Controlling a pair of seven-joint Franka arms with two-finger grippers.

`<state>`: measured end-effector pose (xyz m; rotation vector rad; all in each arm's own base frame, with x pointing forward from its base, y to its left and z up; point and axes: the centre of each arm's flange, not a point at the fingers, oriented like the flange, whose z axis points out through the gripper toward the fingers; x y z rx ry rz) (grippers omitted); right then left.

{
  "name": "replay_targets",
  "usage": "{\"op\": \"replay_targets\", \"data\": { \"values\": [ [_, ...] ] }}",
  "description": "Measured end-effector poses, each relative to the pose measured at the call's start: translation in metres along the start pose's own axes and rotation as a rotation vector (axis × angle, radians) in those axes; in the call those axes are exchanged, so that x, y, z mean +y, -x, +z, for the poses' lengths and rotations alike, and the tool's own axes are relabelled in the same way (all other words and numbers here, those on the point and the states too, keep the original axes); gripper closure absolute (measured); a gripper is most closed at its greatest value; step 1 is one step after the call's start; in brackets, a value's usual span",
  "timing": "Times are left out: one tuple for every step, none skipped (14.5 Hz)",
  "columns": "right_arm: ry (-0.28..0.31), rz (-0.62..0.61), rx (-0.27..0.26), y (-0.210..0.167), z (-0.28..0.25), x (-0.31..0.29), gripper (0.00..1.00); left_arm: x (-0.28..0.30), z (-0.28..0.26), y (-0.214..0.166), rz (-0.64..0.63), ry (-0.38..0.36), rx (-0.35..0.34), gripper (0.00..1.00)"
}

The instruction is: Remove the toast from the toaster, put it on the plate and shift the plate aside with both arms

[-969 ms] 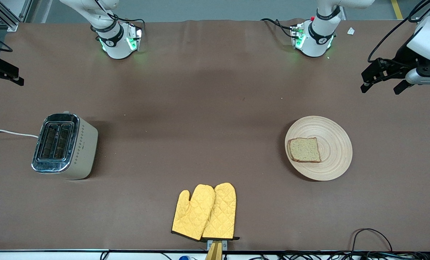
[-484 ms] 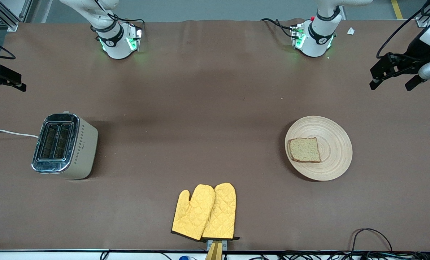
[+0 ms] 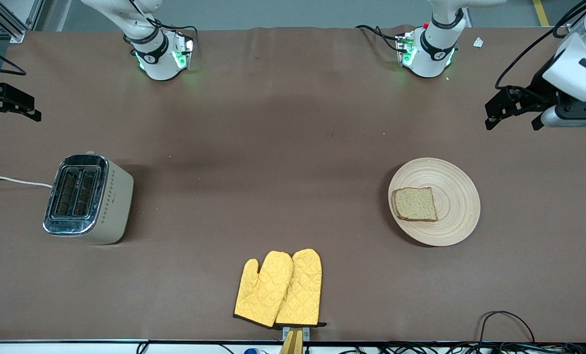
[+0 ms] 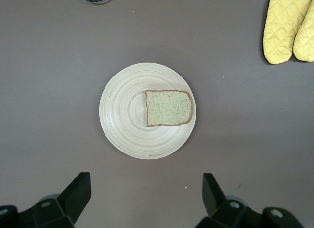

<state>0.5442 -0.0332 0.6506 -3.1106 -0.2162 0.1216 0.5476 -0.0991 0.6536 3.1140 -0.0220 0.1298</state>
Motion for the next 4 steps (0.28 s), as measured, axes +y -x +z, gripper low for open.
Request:
{"op": "replay_targets", "data": {
  "values": [
    [0.002, -0.002, 0.004, -0.0009, -0.0004, -0.0024, 0.0, -0.0018, -0.0013, -0.004, -0.004, 0.002, 0.005, 0.0],
    [0.005, -0.002, 0.005, -0.0015, -0.0005, -0.0044, 0.0, -0.0027, -0.002, -0.0064, -0.006, 0.003, 0.008, 0.0],
    [0.01, 0.0, 0.006, -0.0018, -0.0007, -0.0048, 0.0, -0.0031, -0.0013, -0.0079, -0.006, 0.003, 0.007, 0.0],
    [0.013, 0.003, 0.007, -0.0018, -0.0008, -0.0039, 0.0, -0.0033, -0.0003, -0.0088, -0.007, 0.003, 0.006, 0.0]
  ]
}}
